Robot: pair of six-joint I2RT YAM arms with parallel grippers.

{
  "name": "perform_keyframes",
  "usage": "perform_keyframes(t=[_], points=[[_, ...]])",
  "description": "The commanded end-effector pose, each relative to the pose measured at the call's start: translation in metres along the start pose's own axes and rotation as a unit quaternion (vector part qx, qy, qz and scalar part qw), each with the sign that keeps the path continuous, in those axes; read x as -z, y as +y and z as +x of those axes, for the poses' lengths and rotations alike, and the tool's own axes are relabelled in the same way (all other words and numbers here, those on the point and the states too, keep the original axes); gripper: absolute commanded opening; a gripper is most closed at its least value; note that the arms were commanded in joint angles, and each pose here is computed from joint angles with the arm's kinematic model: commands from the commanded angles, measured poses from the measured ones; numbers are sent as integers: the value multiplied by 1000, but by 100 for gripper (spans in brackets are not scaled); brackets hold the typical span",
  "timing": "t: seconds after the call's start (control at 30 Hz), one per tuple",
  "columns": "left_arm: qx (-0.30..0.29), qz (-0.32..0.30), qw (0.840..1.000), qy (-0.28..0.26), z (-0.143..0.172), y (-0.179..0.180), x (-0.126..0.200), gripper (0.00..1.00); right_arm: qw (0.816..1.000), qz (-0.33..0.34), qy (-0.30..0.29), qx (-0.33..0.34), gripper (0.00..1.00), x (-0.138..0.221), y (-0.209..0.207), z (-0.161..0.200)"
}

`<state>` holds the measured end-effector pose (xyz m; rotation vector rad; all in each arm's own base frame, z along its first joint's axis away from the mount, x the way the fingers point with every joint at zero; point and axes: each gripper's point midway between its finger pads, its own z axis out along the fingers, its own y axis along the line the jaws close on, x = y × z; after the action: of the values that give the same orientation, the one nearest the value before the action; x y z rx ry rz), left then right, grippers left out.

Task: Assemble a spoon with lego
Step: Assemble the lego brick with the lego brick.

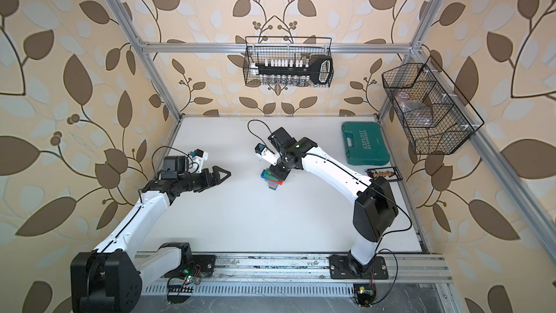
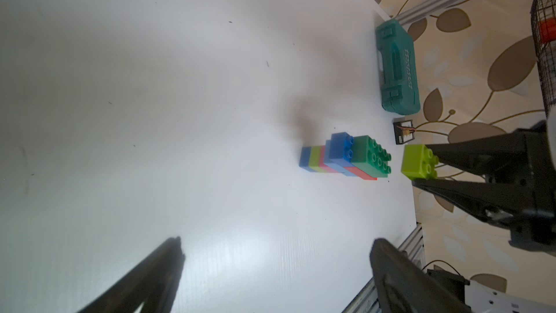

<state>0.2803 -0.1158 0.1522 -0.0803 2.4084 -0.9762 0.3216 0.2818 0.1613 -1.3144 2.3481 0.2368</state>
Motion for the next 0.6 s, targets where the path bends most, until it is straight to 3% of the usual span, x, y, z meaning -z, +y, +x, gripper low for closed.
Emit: perform_keyframes(t=[0.0, 0.57], points=[[-21, -8, 1000, -15, -8, -1, -6, 99, 1000, -23, 4, 14, 0, -8, 5, 2], [-26, -16, 1000, 3, -3, 1, -14, 99, 1000, -11, -27, -3, 0, -17, 2, -7]])
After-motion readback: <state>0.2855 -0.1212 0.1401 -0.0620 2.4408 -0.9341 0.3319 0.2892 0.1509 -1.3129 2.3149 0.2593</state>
